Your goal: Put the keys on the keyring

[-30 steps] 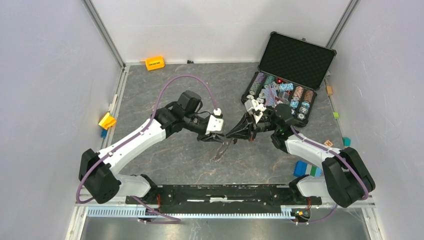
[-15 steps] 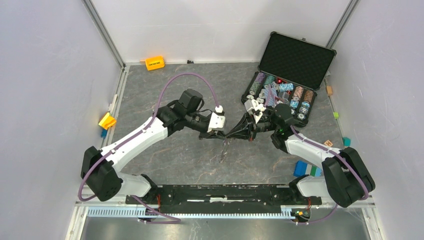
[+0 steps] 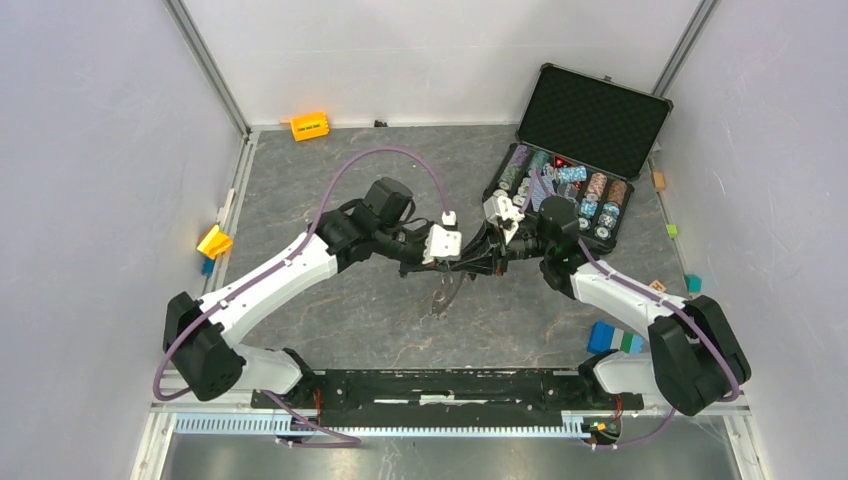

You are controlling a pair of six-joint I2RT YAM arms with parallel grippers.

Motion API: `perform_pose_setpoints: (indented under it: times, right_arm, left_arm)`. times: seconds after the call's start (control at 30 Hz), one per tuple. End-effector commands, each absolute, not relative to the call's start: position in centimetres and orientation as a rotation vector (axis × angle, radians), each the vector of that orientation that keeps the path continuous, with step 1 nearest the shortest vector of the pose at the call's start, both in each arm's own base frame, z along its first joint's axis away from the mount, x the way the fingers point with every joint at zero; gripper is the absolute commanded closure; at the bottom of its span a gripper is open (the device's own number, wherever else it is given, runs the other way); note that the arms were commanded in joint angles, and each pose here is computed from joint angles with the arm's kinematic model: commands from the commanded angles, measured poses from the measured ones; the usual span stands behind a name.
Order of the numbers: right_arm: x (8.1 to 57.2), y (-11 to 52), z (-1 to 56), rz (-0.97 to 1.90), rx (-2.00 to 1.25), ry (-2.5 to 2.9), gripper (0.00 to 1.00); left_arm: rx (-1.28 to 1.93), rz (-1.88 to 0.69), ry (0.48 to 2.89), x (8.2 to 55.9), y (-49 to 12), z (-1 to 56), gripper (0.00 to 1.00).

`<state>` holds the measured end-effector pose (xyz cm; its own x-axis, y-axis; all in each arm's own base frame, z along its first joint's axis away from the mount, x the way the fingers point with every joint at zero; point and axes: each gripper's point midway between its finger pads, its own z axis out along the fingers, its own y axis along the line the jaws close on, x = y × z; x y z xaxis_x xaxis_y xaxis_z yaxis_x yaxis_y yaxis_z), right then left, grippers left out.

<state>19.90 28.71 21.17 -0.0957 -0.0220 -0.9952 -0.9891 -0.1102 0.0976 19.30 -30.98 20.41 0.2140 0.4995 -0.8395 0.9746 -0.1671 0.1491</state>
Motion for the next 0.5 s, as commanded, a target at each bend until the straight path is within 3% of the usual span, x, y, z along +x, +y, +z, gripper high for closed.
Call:
perform_pose_setpoints:
  times: [0.0,0.07,0.17,0.47]
  right_arm:
    - [22.1,28.6,21.1,1.184,-1.288,1.246,0.7]
    - [22.1,28.6,21.2,1.177,-1.284,1.246,0.59]
    - [22.0,28.6,21.2,1.182,-1.288,1.242,0.53]
    - [21.1,28.9,21.8,1.222,-1.3,1.204,0.51]
  left_arm:
    - [1.765,-0.624,1.504,20.4,-30.6,22.5,0.98]
    - [1.798,-0.565,1.566,20.4,-30.0,22.5,0.98]
    - [1.827,-0.475,1.639,20.7,-29.4,22.9,0.98]
    - [1.89,-0.326,1.752,20.4,-29.1,22.7,0.98]
